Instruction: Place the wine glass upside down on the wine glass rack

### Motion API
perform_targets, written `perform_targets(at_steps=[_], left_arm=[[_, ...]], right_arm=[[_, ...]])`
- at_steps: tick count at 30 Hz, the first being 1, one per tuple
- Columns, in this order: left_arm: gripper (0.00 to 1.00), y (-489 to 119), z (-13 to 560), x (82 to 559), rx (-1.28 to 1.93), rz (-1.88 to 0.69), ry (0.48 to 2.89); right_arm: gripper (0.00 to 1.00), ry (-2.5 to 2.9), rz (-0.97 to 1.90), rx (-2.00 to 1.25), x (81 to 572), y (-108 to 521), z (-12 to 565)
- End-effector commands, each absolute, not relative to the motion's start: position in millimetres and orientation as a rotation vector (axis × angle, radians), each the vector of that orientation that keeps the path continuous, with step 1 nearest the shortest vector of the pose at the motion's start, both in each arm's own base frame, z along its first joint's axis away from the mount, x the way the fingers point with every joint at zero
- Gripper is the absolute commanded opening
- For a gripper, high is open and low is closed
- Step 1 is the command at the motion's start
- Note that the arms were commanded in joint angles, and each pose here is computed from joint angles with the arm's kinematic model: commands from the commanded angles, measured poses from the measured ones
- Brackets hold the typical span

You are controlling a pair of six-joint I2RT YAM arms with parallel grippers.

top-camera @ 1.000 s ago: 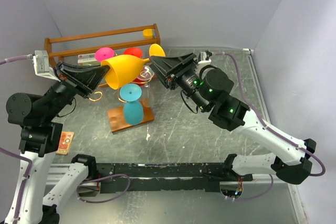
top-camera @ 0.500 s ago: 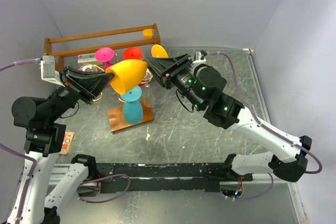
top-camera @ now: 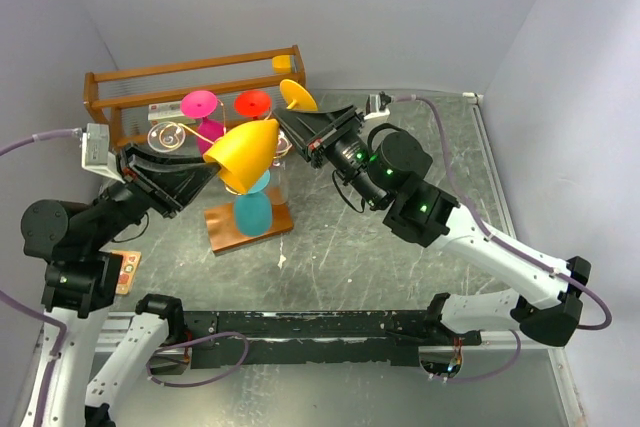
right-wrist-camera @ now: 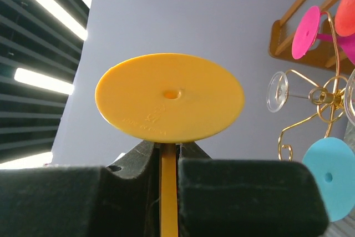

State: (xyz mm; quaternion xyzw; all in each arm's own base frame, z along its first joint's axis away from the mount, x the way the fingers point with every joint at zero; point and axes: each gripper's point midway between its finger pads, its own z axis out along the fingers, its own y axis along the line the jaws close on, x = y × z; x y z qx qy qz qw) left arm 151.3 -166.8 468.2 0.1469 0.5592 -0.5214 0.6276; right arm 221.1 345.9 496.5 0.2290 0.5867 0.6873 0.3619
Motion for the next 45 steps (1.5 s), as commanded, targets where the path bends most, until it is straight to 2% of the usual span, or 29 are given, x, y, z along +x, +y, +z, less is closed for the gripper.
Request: perform_targets(at_steps=[1,5,10,21,29,42,45], left_arm=[[0.38,-164,475,127,0.361,-1.188,1.309],[0.53,-154,476,122,0.318,-1.115,1.341],[0.64,-140,481,110,0.248,-1.042,1.360],[0.82,-138,533,74,0.158,-1.191,1.308],[0.83,-129,527,92,-0.127,-1.258,1.455],[0.84,-106,508,93,-0.402,-1.266,1.466],[0.82,-106,504,92,-0.430,-1.300,1.464]], right_arm=[[0.00,1.404,1.738,0.461,216,333,517],[0.00,1.350,1.722,0.260,199,334,529],[0.00,1.343,1.690,0.059,179,335,525],[0.00,1.232,1.615,-0.483,118,362,517],[0.00,1.156,1.571,-0.676,82,409,520],[0.00,1.008,1.410,-0.873,77,446,503],[0.00,0.996,1.425,-0.904,74,456,499]])
